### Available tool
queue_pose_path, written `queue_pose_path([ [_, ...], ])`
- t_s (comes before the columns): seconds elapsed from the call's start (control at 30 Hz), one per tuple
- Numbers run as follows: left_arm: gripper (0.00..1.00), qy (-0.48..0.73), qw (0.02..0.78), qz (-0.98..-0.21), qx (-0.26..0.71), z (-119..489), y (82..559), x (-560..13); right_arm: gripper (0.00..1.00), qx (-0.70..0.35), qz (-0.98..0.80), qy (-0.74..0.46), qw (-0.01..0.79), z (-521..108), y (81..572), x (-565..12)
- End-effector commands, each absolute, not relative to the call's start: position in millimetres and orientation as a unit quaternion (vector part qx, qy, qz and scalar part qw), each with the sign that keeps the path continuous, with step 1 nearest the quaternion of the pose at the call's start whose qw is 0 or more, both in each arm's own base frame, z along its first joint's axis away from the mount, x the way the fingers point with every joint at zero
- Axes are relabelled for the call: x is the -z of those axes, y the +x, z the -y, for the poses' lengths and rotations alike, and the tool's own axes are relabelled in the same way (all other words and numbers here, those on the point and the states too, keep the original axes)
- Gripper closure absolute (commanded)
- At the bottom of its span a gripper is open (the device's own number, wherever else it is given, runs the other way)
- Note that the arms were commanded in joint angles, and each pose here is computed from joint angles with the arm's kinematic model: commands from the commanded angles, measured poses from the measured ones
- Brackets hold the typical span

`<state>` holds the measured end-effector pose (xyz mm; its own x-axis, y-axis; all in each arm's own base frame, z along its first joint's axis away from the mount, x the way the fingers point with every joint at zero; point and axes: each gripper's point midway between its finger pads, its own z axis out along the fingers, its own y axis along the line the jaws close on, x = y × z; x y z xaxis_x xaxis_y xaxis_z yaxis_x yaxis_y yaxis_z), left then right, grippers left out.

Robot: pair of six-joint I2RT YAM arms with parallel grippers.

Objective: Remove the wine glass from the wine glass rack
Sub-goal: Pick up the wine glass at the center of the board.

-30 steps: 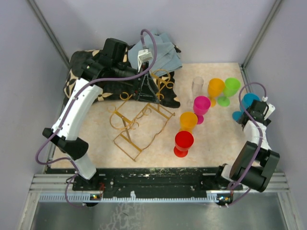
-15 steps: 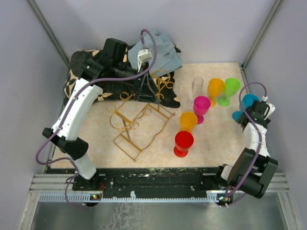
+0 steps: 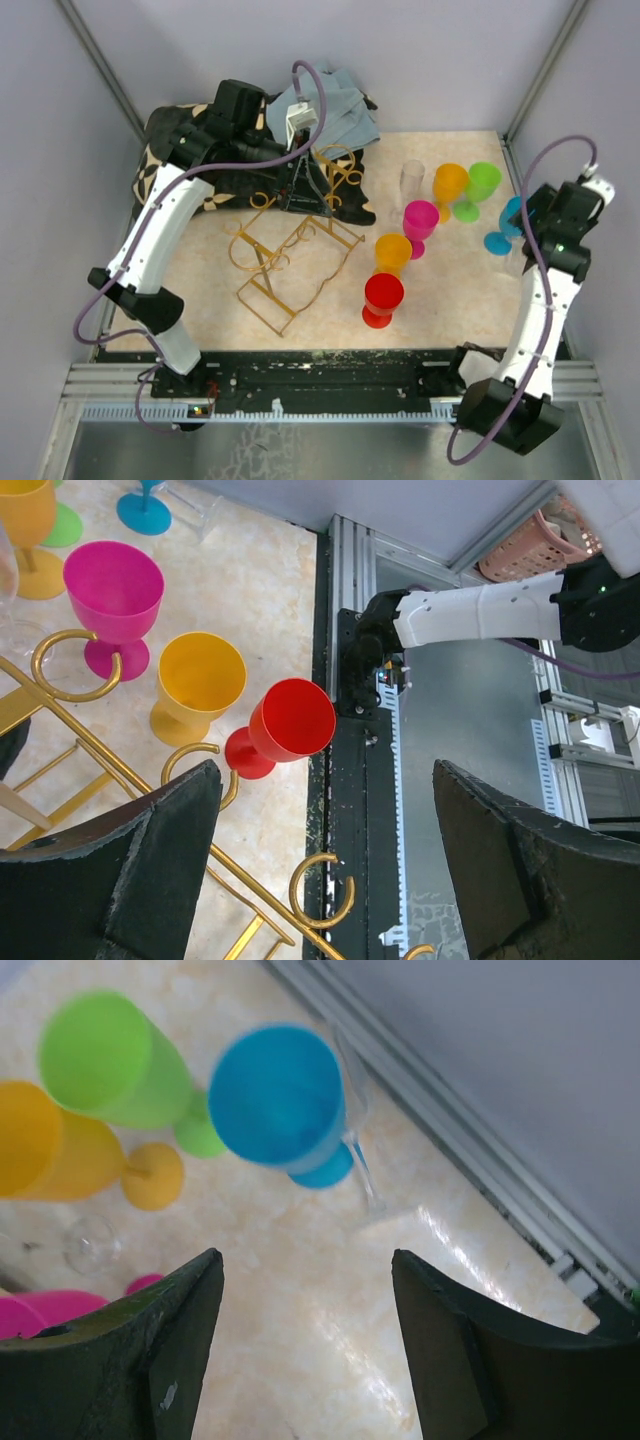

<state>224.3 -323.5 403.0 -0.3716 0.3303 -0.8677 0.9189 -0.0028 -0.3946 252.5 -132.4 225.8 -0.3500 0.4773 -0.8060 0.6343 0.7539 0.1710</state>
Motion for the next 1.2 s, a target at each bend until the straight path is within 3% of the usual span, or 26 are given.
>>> queue_pose_path([
  [0.0,0.08,0.491,0.326,-0.633,0.502,316,215,-425,0.31,0.083,-0.802,0.342,0.482,145,278,-292],
  [0.17,0.02,0.484,0.334,-0.635,0.501,311,211,-430,0.32,0.091,-0.815,0.355,0.449,169,315,-313],
  [0.53,0.01,0.459,0.33,-0.663,0.491,315,224,-420,0.34,0.125,-0.851,0.377,0.342,186,315,-248],
  [1.17,0.01,0.453,0.355,-0.681,0.454,310,238,-414,0.37,0.114,-0.866,0.386,0.296,194,337,-169],
])
